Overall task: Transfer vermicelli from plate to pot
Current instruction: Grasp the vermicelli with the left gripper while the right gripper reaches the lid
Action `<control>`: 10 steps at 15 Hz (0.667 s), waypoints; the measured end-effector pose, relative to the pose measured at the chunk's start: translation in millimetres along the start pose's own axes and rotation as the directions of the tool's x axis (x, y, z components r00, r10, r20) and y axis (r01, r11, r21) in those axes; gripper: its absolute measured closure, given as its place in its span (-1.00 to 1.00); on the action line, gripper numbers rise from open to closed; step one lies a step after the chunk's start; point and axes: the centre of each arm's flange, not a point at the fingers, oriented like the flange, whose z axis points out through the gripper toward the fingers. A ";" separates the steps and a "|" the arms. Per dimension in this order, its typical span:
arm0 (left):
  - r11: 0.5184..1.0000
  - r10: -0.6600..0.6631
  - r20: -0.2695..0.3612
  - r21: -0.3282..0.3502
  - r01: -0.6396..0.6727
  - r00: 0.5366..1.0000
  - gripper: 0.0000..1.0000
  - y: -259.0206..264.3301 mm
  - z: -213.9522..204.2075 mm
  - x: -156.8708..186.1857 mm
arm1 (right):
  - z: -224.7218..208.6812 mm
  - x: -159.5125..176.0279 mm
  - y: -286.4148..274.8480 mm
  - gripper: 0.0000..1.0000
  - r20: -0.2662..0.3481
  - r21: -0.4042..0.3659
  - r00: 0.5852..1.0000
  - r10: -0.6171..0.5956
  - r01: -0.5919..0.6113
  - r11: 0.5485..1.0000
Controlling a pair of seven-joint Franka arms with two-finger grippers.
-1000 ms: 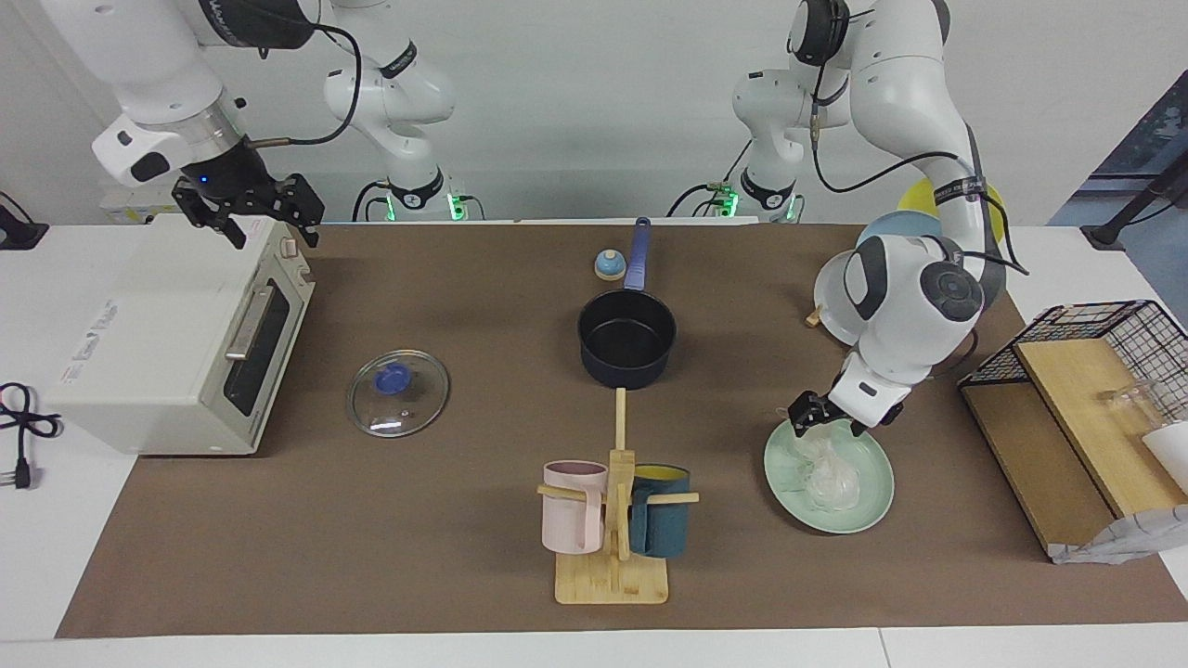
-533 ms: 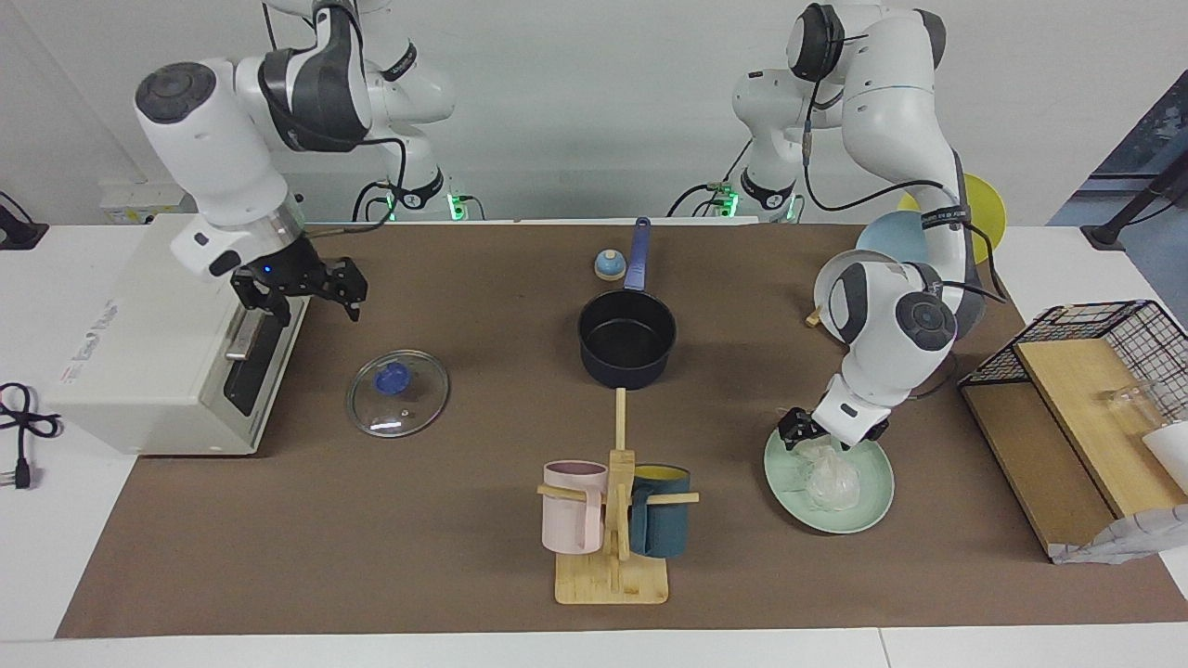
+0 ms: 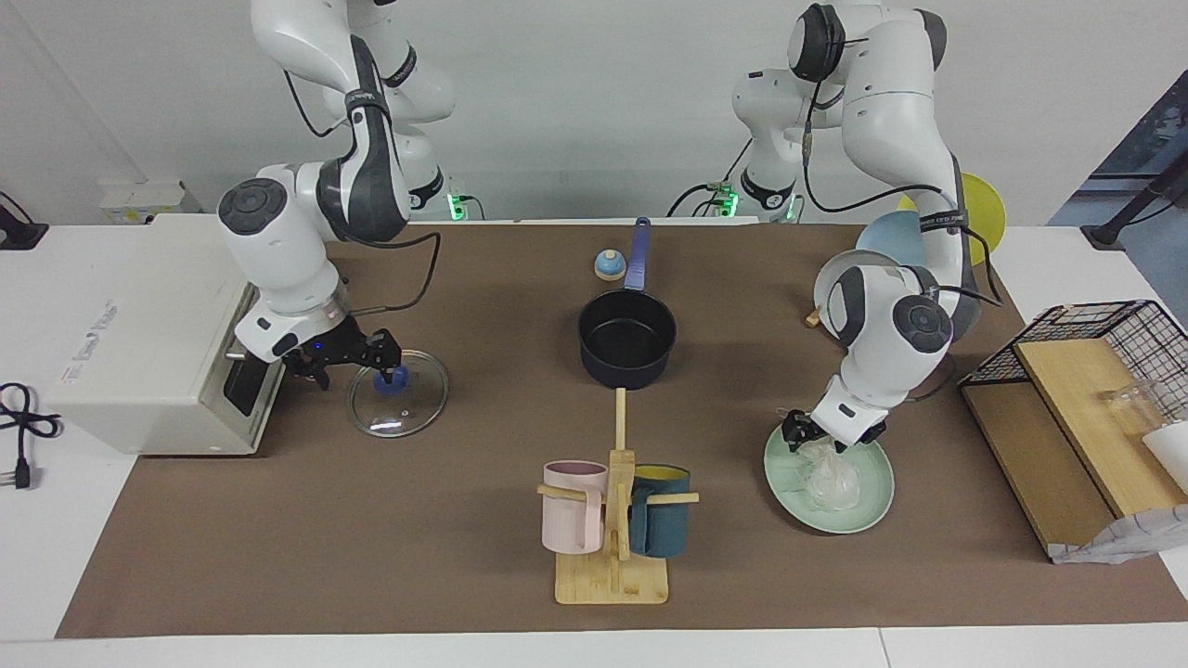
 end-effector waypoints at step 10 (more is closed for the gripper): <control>0.988 -0.099 0.038 -0.112 0.103 0.994 0.53 7.7 -140.9 -2.3 | 53.3 -6.7 -20.3 -1.00 0.031 0.045 0.996 -0.082 0.081 0.996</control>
